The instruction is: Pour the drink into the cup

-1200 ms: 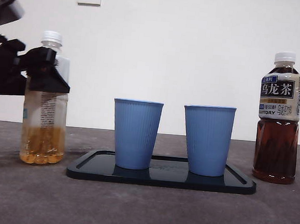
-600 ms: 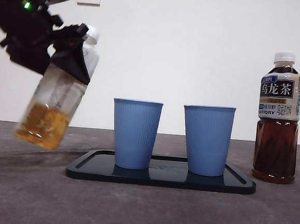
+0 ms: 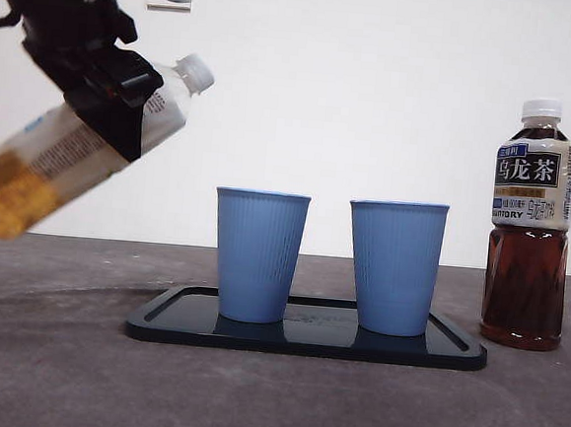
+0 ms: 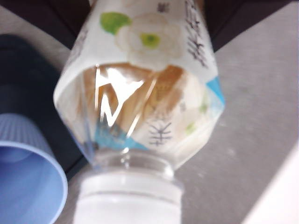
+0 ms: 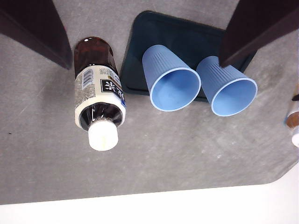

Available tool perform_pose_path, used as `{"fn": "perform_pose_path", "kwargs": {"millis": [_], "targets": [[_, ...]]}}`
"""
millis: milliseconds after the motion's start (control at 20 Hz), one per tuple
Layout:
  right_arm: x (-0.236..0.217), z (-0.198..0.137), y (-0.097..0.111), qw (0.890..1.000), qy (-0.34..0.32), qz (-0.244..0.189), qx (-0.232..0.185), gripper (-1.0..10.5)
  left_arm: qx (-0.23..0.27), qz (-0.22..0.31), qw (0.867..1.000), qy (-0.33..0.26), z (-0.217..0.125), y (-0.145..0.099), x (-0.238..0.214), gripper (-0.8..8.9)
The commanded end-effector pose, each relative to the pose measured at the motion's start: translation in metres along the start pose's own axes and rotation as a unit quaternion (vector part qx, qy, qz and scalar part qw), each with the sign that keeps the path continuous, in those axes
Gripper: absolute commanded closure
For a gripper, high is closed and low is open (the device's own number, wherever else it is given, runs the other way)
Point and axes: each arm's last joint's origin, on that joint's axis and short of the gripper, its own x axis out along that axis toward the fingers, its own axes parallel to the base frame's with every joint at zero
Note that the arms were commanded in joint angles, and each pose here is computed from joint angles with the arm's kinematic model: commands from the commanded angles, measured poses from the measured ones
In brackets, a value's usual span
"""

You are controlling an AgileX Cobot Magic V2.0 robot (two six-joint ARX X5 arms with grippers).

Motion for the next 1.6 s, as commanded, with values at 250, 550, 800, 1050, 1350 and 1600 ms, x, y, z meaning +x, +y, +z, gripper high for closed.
{"fn": "perform_pose_path", "kwargs": {"millis": [250, 550, 800, 1050, 1350, 1600], "targets": [[-0.002, 0.004, 0.002, 1.000, -0.008, 0.005, 0.003, 4.5, 0.135, 0.069, 0.988, 0.014, 0.018, -0.007, -0.004, 6.05], [-0.002, 0.004, 0.002, 1.000, -0.008, 0.006, 0.003, 4.5, 0.214, 0.097, 0.971, 0.052, 0.023, -0.025, 0.005, 6.05], [-0.002, 0.004, 0.002, 1.000, -0.007, 0.006, 0.003, 4.5, 0.248, 0.118, 0.959, 0.075, 0.030, -0.036, 0.011, 6.06], [-0.002, 0.003, 0.002, 1.000, -0.004, 0.005, 0.004, 4.5, 0.254, 0.129, 0.956, 0.069, 0.046, -0.038, 0.011, 6.06], [-0.002, 0.003, 0.002, 1.000, -0.001, 0.004, 0.004, 4.5, 0.305, 0.167, 0.931, 0.109, 0.061, -0.040, 0.021, 6.06], [-0.002, 0.003, 0.002, 1.000, -0.001, 0.003, 0.004, 4.5, 0.353, 0.163, 0.912, 0.127, 0.062, -0.052, 0.030, 6.06]]}}
